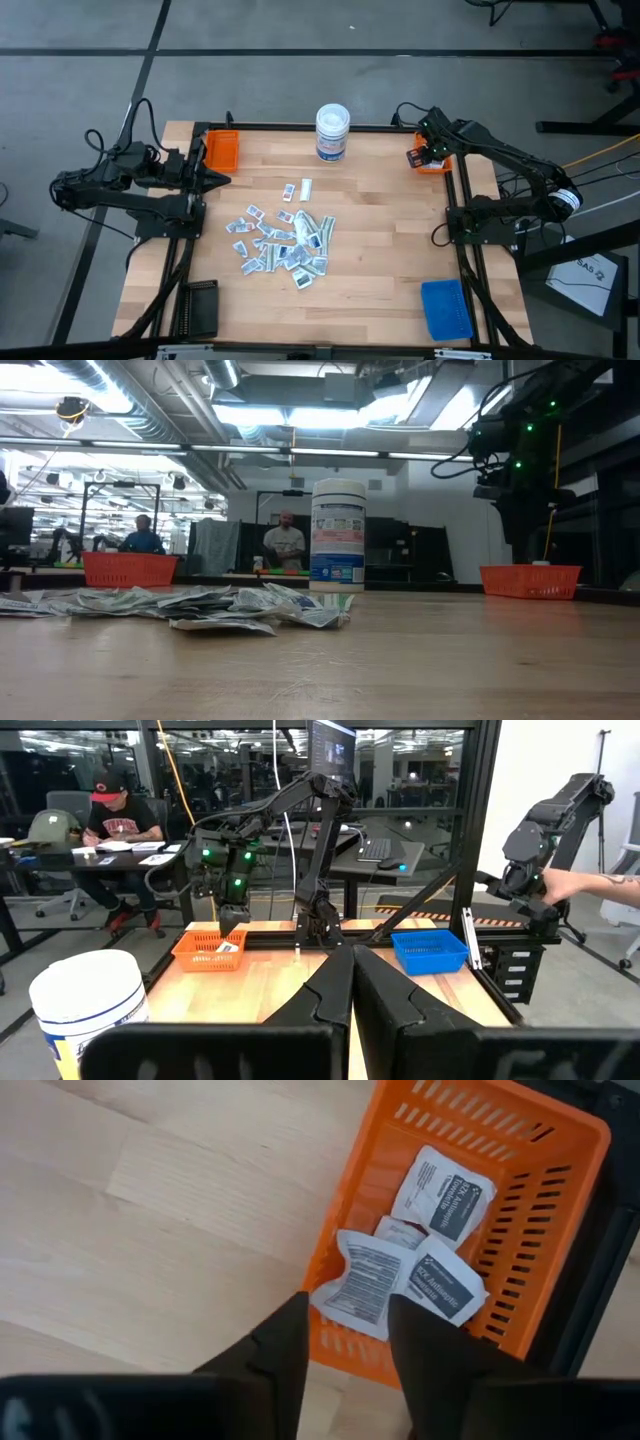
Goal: Pick & Place First Aid Supplies
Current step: Put the blue alcohol pad into the blue bin
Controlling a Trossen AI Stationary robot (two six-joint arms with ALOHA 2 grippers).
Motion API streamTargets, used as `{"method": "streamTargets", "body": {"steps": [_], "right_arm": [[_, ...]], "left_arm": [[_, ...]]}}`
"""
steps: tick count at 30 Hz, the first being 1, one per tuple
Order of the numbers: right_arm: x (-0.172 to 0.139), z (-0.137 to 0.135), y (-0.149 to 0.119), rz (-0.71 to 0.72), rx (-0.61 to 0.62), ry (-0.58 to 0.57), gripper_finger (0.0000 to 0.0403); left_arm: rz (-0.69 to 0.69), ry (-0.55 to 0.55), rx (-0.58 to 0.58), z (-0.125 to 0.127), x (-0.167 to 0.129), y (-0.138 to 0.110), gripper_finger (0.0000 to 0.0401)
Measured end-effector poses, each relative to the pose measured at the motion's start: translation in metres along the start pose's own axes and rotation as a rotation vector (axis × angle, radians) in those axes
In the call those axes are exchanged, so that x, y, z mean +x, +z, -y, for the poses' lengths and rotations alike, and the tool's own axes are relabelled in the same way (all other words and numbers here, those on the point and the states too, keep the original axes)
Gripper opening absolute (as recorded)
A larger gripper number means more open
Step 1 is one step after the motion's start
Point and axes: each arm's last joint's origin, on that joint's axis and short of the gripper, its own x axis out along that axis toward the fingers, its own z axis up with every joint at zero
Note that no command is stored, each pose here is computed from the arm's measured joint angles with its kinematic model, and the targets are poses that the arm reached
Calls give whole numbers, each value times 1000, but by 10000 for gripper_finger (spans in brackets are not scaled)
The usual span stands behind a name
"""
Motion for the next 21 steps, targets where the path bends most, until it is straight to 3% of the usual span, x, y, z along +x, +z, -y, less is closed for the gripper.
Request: {"method": "streamTargets", "body": {"steps": [9,21], "right_arm": [[-11,-17,3,41,-87,36,135],[-46,-78,-1,224,-268,240,122]], "left_arm": [[0,0,0,0,0,0,4],[0,0,0,0,0,0,4]]}}
